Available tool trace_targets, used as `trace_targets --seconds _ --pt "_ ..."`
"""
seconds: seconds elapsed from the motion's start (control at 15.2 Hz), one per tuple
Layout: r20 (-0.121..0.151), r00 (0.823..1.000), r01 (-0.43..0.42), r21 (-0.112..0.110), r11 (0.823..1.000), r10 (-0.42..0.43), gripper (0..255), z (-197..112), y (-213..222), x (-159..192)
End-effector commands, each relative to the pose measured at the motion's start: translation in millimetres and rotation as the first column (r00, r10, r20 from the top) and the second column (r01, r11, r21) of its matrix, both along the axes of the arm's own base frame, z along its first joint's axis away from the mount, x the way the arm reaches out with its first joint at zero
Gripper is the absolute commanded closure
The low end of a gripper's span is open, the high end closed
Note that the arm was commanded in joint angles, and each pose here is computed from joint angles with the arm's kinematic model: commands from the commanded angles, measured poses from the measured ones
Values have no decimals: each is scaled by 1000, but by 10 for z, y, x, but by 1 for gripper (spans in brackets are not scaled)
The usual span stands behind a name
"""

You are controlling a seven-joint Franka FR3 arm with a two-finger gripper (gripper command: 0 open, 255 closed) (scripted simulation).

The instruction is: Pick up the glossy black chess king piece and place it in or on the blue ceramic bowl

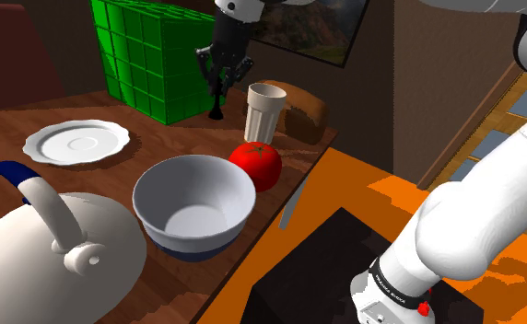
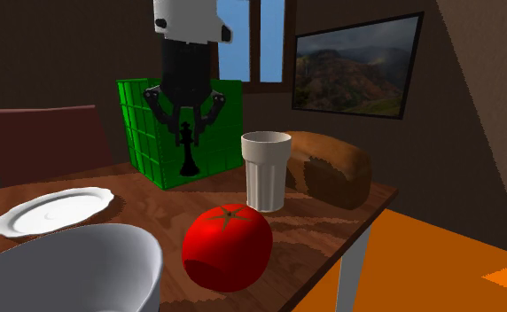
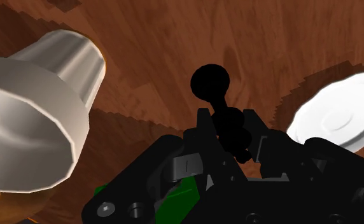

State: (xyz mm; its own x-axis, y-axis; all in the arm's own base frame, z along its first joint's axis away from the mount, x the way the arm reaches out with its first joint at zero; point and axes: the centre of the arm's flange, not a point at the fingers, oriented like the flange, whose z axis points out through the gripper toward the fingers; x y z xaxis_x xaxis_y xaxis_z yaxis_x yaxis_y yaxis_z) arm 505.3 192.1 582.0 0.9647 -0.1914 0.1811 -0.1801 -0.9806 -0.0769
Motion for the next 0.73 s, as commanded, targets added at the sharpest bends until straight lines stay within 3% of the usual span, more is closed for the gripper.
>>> trace_targets --seconds 0.0,0.66 --pt "-1 1000 0 0 1000 0 255 108 0 16" --pt "-1 1000 0 0 1000 0 255 636 0 16"
